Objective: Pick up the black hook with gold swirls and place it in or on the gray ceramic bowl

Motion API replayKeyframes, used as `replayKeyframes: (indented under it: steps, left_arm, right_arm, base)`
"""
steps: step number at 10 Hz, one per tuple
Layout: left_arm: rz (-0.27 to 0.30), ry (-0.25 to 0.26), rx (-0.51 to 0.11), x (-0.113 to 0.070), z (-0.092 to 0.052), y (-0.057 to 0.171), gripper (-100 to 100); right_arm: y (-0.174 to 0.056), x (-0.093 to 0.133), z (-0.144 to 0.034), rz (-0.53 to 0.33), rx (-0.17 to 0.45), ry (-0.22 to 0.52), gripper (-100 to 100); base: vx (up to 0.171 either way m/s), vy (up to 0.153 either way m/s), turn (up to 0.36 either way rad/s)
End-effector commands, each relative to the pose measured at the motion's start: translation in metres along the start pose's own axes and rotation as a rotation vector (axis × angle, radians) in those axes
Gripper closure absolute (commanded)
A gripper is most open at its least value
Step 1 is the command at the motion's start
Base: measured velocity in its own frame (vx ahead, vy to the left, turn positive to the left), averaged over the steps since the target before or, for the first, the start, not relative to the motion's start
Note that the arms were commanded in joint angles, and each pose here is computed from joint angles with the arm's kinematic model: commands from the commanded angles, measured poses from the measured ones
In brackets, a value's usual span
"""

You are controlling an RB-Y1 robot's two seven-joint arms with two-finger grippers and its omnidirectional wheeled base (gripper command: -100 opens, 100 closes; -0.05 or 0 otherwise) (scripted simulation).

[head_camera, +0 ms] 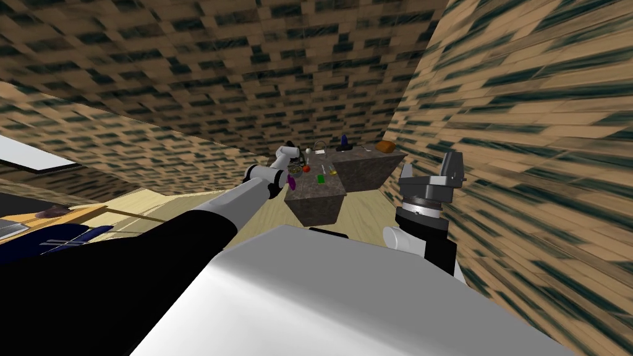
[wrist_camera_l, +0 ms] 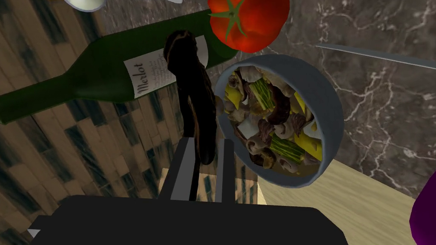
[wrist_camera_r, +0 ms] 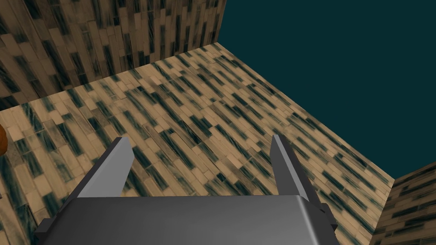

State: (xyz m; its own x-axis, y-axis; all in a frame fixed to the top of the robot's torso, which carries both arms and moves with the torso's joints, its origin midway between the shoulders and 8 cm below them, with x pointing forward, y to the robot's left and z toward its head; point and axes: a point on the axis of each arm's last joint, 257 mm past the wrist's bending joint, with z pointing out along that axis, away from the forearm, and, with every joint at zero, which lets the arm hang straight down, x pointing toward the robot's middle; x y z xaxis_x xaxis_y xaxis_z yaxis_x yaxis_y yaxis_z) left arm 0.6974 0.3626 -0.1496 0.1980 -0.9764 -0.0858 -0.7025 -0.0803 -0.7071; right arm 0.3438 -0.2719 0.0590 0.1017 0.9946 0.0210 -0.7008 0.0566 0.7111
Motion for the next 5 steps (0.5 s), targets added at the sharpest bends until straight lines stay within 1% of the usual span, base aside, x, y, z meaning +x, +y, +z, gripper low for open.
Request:
replayKeyframes:
  steps: [1, 2, 3, 5]
  left_arm:
    - [-0.040, -0.001, -0.036, -0.004, -0.002, 0.006, 100]
    - [-0.062, 0.000, -0.055, -0.005, -0.003, 0.009, 100]
    - [-0.083, 0.000, -0.073, -0.007, -0.005, 0.012, 100]
    - [-0.120, 0.001, -0.105, -0.009, -0.007, 0.018, 100]
  right_arm:
    - [0.000, 0.000, 0.000, 0.000, 0.000, 0.000, 0]
    - [0.000, 0.000, 0.000, 0.000, 0.000, 0.000, 0]
    - [0.000, 0.000, 0.000, 0.000, 0.000, 0.000, 0]
    - [0.000, 0.000, 0.000, 0.000, 0.000, 0.000, 0]
  base:
    - [0.052, 0.179, -0.087]
    - [0.024, 0.182, -0.118]
    - [0.021, 0.144, -0.105]
    - [0.030, 0.123, -0.080]
